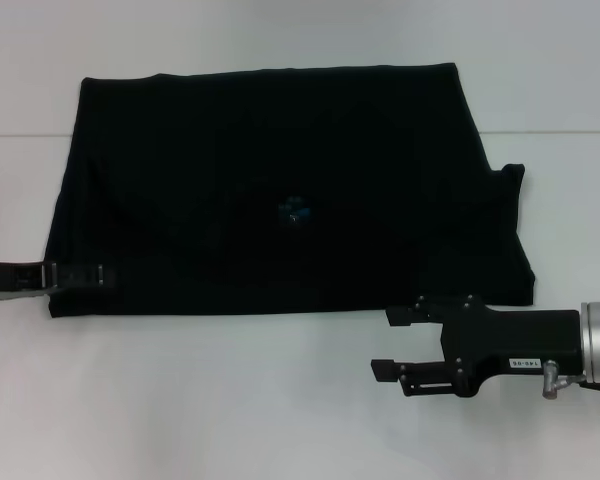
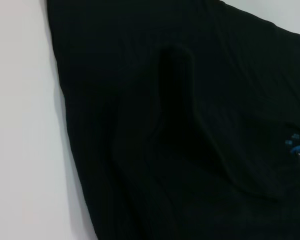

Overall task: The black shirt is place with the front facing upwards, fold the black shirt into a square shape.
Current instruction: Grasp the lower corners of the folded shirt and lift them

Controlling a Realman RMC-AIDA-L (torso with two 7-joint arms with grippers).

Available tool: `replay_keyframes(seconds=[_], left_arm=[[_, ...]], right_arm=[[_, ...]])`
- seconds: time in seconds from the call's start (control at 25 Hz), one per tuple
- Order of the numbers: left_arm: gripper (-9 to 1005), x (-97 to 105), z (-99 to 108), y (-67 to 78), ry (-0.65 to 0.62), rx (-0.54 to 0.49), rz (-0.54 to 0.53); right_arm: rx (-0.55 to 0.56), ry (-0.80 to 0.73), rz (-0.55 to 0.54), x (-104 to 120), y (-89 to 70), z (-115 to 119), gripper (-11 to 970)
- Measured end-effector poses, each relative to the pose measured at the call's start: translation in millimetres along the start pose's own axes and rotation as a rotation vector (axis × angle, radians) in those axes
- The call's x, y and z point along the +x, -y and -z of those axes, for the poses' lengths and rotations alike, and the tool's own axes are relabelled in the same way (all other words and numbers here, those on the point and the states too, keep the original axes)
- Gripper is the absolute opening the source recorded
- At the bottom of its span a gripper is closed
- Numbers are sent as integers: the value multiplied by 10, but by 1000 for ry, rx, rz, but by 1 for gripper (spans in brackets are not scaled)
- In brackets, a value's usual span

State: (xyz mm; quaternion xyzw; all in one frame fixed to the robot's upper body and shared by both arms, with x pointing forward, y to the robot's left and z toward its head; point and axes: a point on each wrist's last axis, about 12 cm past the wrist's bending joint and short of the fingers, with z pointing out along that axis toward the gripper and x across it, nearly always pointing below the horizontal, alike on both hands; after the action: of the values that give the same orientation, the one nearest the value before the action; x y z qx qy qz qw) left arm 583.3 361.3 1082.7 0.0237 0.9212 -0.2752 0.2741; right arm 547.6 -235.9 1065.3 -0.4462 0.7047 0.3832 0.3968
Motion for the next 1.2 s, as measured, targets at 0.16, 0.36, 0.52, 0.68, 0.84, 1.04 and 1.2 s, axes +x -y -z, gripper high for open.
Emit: replay_keyframes(seconds=[0.16, 0.36, 0.52, 0.68, 0.84, 1.04, 1.2], left_arm=[[893, 11, -3, 14, -19, 5, -15], [802, 9, 15, -7, -24, -5, -16], [708, 9, 23, -14, -26, -9, -19], [547, 12, 24, -21, -29, -14, -22], [362, 16, 24, -21, -33, -14, -24], [46, 23, 22, -22, -35, -13, -22], [38, 24, 24, -24, -33, -12, -19]], right_arm=[[5, 6, -4, 3, 1, 8, 786], [7, 9, -5, 4, 1, 15, 782], [8, 11, -5, 3, 1, 18, 780], [8, 11, -5, 3, 1, 17, 777], [11, 12, -27, -9, 12, 31, 774], [41, 0, -128, -87, 109, 137, 771], [130, -41, -283, -312, 302, 377, 768]])
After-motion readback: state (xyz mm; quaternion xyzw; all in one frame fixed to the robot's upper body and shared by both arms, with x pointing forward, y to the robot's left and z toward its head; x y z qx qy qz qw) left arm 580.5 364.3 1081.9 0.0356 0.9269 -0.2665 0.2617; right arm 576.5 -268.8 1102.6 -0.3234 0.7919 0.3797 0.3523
